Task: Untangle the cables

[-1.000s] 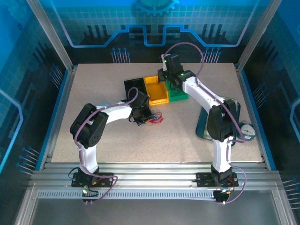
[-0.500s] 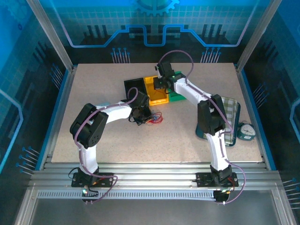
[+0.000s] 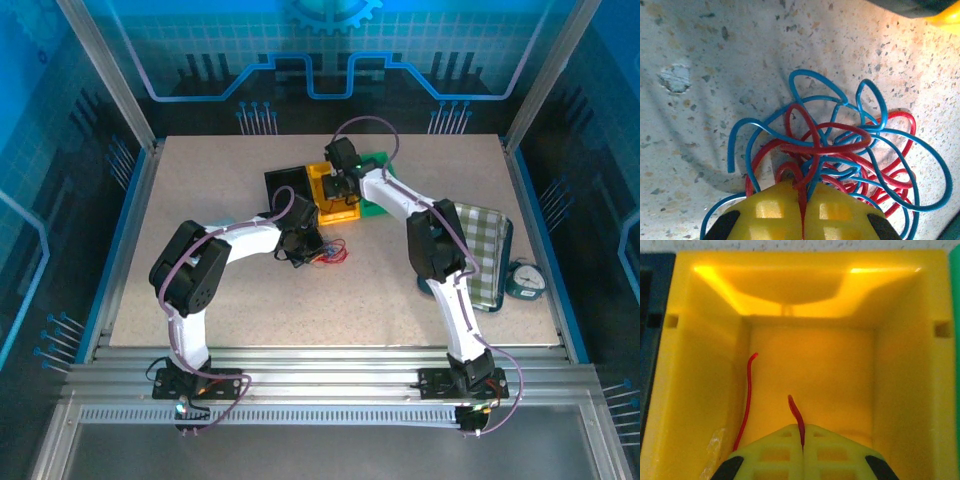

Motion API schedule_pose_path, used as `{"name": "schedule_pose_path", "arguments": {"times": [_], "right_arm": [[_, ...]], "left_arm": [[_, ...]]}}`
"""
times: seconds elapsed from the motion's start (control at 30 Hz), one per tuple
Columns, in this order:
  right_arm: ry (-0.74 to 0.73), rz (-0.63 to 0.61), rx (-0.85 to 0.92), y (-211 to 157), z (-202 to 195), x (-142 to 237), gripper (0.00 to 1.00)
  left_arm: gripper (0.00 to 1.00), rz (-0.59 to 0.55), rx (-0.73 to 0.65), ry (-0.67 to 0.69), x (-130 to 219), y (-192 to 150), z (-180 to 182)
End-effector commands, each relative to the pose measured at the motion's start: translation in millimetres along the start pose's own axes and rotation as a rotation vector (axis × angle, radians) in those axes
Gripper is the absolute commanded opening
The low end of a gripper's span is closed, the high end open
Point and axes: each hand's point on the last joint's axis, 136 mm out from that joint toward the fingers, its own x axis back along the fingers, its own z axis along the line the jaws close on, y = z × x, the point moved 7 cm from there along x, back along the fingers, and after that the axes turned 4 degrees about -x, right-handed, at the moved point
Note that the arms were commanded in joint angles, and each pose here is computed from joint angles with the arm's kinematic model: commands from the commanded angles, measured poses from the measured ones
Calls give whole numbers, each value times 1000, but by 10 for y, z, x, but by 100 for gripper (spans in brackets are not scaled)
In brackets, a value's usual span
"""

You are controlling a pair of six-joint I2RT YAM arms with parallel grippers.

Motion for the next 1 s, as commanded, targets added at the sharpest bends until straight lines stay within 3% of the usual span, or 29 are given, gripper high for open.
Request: {"name": "schedule_pose_path", "arguments": {"times": [0.0, 0.17, 0.57, 0.8, 0.97], "right_arm": [[9, -17, 16, 70, 122, 109, 1], [15, -83, 7, 249, 150, 358, 25], [-20, -238, 8, 517, 88, 930, 51], [-21, -311, -2, 332, -86, 1376, 52], [127, -200, 13, -161, -51, 1401, 49]], "left_arm": [[0, 54, 41, 159, -96, -84, 353], [0, 55, 42, 157, -107, -81, 347], [0, 39, 37, 116, -66, -69, 290], [0, 14, 31, 53, -42, -58, 234], [0, -1, 53, 17, -55, -77, 246]]}}
